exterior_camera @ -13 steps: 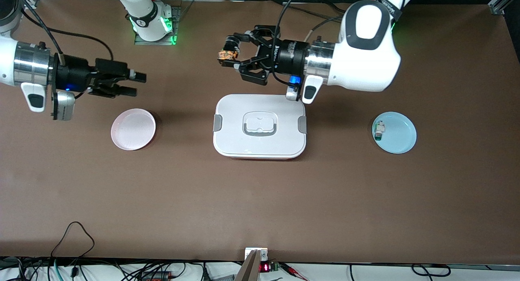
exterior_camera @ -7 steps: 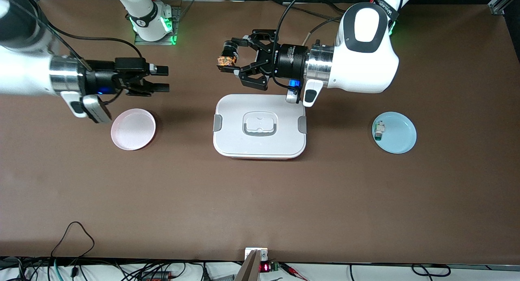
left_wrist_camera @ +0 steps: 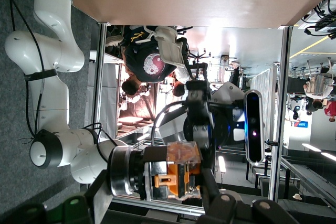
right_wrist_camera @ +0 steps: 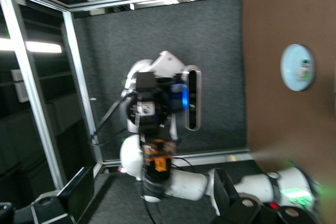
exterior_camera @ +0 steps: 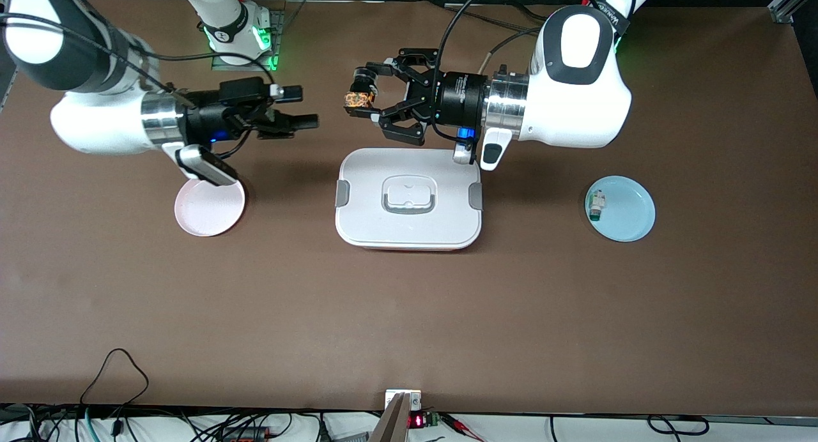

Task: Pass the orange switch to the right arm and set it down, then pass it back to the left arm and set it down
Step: 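Reach the right gripper toward the switch held by the left gripper, then close the right gripper on the orange switch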

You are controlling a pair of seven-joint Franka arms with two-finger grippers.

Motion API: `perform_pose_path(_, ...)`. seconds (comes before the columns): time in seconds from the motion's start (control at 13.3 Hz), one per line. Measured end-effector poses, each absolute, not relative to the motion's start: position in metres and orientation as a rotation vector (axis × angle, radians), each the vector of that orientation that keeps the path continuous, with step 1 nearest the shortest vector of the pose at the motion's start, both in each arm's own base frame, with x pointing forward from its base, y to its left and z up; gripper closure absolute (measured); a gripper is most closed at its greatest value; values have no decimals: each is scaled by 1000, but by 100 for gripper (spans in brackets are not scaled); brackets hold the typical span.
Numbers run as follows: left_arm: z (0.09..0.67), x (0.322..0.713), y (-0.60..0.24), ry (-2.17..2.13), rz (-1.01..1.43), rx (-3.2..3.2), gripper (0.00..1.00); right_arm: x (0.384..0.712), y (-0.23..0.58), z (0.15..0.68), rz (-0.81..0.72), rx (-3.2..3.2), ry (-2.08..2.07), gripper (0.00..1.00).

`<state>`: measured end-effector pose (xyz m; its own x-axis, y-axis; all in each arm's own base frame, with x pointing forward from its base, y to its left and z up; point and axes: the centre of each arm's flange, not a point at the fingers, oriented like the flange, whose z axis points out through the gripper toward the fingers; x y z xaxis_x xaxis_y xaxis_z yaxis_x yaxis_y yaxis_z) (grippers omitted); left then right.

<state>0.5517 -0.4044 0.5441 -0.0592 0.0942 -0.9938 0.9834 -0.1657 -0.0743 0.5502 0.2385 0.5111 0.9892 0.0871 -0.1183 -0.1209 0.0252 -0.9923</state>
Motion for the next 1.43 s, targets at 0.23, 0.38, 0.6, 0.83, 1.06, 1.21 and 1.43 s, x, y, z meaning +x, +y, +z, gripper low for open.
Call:
perform_pose_path(0.23,544,553,-403,1244,-1340,1367,28,546,255,513,136,-1544,25,0)
perform_pose_path(0.38,544,553,-403,1244,-1339,1367,28,544,258,510,133,-1549,26,0)
perform_pose_path(0.6,544,553,-402,1244,-1339,1366,28,543,266,507,119,-1564,42,0)
perform_pose_path(0.83,544,557,-398,1250,-1333,1360,28,538,283,505,104,-1586,52,0)
perform_pose_path(1.06,544,559,-395,1252,-1330,1356,28,536,289,505,99,-1576,53,3)
perform_pose_path(1.21,544,559,-395,1253,-1330,1356,28,533,296,506,107,-1552,56,4)
perform_pose_path(1.43,544,559,-395,1254,-1331,1355,28,529,305,508,114,-1529,54,6)
